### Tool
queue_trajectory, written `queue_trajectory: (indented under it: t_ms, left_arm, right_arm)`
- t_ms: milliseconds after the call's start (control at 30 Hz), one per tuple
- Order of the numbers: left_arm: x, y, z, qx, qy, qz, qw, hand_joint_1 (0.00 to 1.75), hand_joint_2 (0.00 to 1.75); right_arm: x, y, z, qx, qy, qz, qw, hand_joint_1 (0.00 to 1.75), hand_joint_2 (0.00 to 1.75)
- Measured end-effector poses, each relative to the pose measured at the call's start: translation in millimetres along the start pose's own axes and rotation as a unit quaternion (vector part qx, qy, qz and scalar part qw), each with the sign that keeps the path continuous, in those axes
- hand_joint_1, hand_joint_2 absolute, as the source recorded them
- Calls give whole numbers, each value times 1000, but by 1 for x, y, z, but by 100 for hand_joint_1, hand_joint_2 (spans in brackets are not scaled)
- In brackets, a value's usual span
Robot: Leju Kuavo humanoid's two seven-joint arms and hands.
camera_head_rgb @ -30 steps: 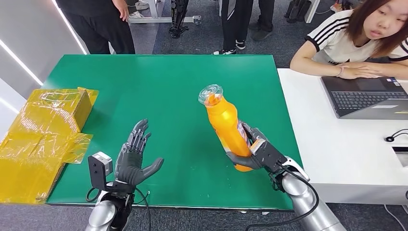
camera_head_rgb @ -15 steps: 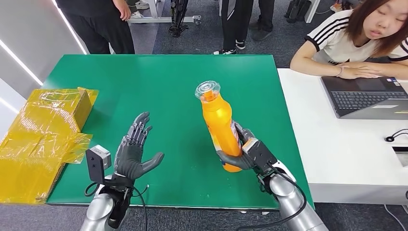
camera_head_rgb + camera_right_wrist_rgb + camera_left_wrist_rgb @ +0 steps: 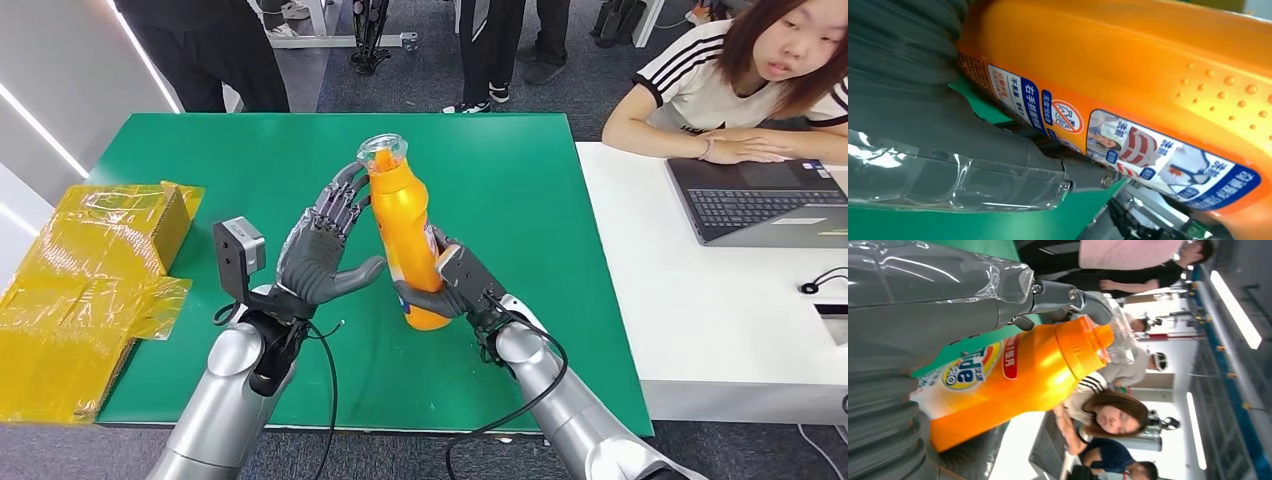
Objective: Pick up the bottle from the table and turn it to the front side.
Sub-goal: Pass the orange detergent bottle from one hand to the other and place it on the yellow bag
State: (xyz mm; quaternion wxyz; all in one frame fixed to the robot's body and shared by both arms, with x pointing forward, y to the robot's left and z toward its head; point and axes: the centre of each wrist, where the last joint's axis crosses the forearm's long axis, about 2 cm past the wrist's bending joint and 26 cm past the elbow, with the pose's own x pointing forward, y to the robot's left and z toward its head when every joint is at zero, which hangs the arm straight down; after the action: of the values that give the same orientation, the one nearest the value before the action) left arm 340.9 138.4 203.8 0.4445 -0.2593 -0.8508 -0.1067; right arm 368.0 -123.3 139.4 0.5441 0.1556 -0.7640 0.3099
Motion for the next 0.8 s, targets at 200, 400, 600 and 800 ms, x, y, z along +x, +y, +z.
queue_trajectory:
  t_ms: [200,400,600,800]
  left_arm:
    - [-10,23,3,15,22,-42,999,0,175]
    - [-16,44,9,25,40,-69,997,0,175]
    - [-21,57,15,43,64,-98,992,0,175]
    - [-27,78,18,30,100,-113,988,0,175]
  right_arm:
    - [-5,1,4,-8,12,30,999,175,175]
    - [-9,5,12,-4,17,41,999,175,175]
    - [-11,6,19,-10,24,61,998,175,175]
    - [-18,7,32,-9,40,70,997,175,175]
